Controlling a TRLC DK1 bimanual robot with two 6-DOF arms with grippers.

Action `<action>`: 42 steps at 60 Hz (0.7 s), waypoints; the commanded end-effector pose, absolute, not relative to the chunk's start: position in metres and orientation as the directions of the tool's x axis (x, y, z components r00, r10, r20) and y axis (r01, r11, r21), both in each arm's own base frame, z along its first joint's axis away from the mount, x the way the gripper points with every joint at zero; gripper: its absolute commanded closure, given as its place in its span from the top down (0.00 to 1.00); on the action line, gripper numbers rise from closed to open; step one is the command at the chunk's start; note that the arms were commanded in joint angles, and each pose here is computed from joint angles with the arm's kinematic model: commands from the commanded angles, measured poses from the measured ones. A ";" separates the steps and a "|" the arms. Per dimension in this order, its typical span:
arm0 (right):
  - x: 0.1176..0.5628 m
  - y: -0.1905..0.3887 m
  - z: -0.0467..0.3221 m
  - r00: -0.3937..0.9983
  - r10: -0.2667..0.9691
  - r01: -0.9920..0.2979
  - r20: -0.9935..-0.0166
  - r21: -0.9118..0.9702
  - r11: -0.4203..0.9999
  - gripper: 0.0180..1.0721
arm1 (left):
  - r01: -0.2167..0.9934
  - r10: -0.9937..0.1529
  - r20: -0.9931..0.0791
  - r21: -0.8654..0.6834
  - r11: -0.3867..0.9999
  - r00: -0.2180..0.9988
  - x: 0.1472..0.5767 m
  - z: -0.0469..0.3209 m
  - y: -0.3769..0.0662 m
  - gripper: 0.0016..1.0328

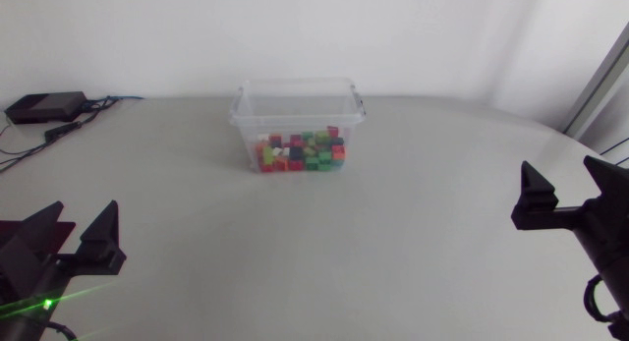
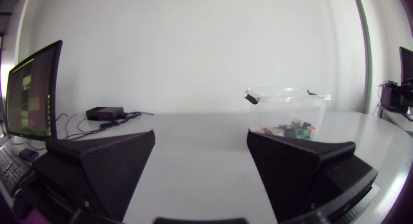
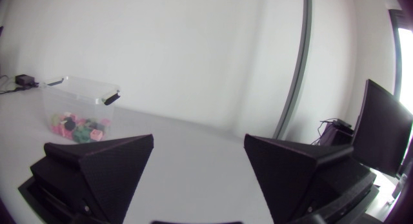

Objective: Place the duplo bricks in the container

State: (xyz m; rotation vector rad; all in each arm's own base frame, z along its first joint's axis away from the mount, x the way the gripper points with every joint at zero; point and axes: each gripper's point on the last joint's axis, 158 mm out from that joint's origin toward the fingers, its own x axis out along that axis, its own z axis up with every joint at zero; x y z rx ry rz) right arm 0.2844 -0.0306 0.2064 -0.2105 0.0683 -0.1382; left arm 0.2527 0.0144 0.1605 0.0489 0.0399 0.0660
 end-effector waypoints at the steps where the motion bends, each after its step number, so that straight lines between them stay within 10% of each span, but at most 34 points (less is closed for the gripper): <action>1: 0.279 -0.026 0.191 0.989 -0.126 0.112 -0.074 -0.172 0.979 0.96 | -0.054 0.056 -0.047 0.040 0.998 0.997 0.253 0.154 0.012 0.96; 42: 0.254 -0.002 0.149 0.998 -0.010 0.010 -0.057 -0.001 1.000 0.96 | 0.017 -0.017 -0.061 -0.001 1.000 0.998 0.254 0.150 -0.003 0.96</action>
